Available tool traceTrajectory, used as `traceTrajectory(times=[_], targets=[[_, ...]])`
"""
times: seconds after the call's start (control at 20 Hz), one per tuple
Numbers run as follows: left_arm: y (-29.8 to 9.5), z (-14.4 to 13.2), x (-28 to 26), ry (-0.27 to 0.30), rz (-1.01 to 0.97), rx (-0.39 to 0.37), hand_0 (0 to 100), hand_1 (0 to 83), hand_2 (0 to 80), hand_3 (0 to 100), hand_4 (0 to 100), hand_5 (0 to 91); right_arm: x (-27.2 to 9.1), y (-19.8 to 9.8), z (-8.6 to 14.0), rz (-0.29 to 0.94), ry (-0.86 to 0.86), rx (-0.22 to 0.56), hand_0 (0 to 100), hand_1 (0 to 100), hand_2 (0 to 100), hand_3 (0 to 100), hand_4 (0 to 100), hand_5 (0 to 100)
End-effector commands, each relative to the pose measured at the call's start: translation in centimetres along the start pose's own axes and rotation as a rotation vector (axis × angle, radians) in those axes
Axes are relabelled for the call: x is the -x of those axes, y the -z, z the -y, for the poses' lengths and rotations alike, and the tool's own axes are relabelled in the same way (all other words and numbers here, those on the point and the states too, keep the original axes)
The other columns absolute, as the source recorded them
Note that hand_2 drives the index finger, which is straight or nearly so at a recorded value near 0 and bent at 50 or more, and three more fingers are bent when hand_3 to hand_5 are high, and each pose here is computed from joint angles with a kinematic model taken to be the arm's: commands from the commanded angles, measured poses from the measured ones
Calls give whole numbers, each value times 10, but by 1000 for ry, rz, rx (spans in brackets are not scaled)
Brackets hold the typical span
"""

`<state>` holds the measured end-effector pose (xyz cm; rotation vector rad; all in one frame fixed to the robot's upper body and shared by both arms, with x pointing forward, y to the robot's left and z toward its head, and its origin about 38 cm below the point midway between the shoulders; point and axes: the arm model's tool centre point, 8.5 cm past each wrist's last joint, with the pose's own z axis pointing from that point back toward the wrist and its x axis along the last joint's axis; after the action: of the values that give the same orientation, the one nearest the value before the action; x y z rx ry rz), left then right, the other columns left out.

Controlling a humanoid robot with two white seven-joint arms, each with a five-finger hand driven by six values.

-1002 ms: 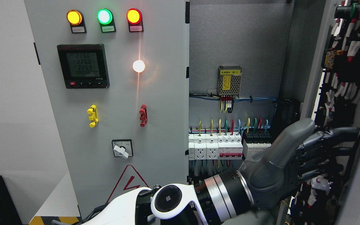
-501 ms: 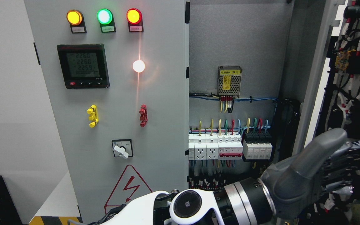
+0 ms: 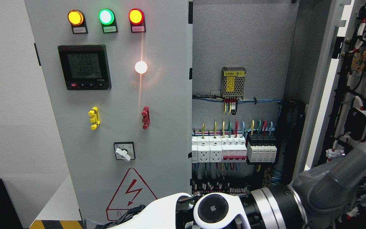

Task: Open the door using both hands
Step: 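Keep pushing the button door wide with the left forearm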

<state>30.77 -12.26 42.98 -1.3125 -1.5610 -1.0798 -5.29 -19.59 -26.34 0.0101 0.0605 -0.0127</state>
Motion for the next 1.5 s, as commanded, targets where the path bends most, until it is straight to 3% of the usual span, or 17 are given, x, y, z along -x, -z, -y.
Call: traceTrajectory(times=[0.0, 1.45], targets=[[34, 11, 9, -23, -8, 19, 0, 0, 0, 0, 0, 0, -1, 0, 0, 2, -21, 0, 190, 0, 0, 0, 0, 0], [62, 8, 20, 0, -61, 6, 0, 0, 0, 0, 0, 0, 0, 0, 0, 0, -22, 0, 191, 0, 0, 0, 0, 0]])
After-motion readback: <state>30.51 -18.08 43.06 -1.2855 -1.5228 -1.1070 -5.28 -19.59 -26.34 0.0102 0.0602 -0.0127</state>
